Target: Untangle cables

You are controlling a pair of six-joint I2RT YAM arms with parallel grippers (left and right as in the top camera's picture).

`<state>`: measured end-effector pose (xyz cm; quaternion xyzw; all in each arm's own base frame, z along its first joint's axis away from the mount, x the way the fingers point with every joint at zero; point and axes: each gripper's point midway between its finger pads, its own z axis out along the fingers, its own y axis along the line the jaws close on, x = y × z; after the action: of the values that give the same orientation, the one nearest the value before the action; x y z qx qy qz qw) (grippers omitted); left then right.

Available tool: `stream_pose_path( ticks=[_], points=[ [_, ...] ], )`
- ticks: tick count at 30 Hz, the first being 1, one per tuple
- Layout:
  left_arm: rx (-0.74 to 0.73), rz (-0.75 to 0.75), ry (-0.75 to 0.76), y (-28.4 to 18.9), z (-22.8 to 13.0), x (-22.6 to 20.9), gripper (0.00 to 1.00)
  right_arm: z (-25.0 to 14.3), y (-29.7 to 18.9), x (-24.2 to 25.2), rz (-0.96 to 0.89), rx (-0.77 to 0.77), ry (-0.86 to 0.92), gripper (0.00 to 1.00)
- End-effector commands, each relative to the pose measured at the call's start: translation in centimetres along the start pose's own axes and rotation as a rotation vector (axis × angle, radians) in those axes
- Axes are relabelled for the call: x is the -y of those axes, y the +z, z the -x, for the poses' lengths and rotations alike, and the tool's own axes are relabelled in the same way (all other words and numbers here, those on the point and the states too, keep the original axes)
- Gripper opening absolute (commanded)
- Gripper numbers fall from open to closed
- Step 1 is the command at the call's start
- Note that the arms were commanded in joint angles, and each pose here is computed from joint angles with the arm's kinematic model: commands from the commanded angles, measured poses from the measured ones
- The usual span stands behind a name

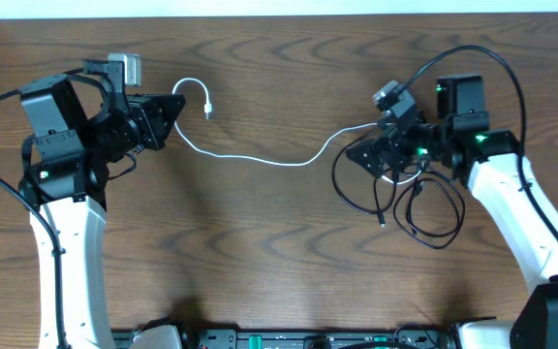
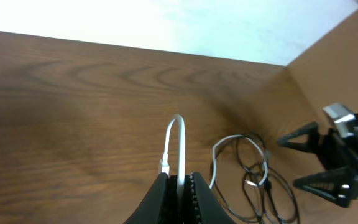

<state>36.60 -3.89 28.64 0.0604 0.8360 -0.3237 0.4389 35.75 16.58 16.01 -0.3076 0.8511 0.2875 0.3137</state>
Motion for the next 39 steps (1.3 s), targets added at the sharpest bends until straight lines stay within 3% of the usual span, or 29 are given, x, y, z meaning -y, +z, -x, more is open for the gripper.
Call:
stream_pose_path(
  ticks=[1,18,29,39],
  points=[
    [0.024,-0.088,0.055,-0.9,0.7,2.7,0.09,1.2,0.2,-0.9,-0.031,0.007,-0.07,0.99],
    [0.217,-0.14,0.239,-6.0,3.9,10.5,0.12,0.5,3.5,-2.4,-0.008,-0.044,-0.11,0.99],
    [0.239,-0.144,0.251,-6.9,4.0,11.5,0.13,-0.6,9.0,-5.1,0.098,-0.078,-0.153,0.99],
    [0.227,-0.143,0.238,-6.7,3.8,11.2,0.17,-3.9,8.5,0.6,-0.287,-0.21,0.173,0.99]
  ],
)
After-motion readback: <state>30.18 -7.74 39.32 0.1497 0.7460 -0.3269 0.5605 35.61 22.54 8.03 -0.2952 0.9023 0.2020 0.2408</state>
